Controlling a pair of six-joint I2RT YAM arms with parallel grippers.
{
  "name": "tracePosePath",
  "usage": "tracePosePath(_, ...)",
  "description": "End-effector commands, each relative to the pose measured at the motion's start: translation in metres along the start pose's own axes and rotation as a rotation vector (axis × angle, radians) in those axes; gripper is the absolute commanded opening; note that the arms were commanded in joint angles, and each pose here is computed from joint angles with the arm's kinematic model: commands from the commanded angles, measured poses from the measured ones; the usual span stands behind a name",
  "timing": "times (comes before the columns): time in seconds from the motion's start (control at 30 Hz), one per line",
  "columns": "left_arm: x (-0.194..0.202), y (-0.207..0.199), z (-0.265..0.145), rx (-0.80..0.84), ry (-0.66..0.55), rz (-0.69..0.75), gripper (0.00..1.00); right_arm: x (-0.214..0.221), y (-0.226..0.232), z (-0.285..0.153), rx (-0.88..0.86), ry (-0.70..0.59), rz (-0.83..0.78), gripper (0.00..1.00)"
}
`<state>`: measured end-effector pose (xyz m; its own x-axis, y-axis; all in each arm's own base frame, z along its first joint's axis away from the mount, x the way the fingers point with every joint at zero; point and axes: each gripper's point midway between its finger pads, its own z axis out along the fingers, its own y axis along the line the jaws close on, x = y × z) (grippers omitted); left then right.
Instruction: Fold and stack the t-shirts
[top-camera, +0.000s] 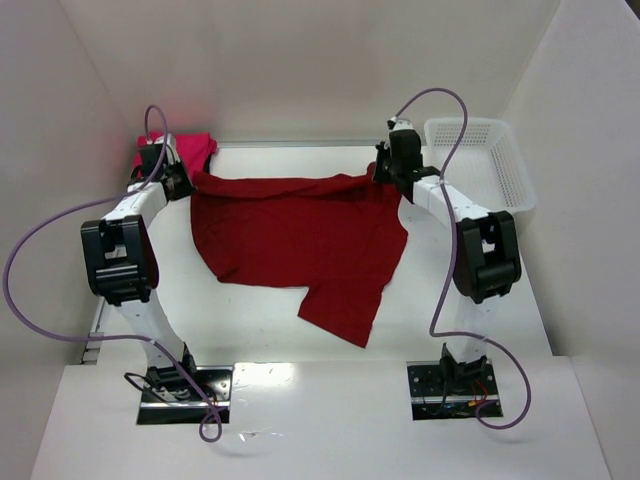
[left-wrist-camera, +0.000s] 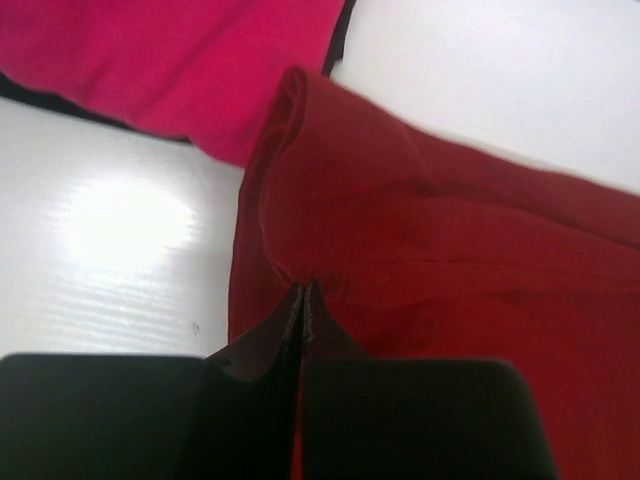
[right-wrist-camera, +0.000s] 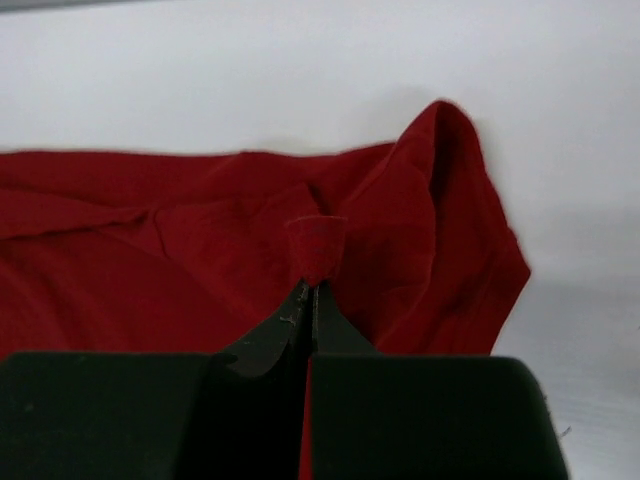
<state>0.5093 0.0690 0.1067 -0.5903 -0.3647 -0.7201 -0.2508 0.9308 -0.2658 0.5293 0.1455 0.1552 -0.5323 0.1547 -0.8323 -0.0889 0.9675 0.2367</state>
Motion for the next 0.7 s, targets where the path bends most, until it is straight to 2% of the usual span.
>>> tracePosePath(0.0, -0.005, -0.007, -0.016, 0.036, -0.015, -0.018, 0.0, -0.011, 0.022, -0.022, -0.061, -0.046, 0.016, 0.0)
tracePosePath(0.33, 0.028, -0.004, -0.005, 0.046, 0.088, -0.043, 0.0, 0.024, 0.017, -0.035, -0.049, 0.025, 0.031, 0.01)
tracePosePath(0.57, 0.028, 0.005, -0.006, 0.018, 0.089, -0.041, 0.0, -0.001, 0.019, -0.058, -0.045, -0.041, 0.033, 0.01)
tracePosePath(0.67, 0.02, 0.01, -0.004, 0.003, 0.071, -0.045, 0.0, 0.007, 0.017, -0.063, -0.039, -0.025, 0.032, 0.01)
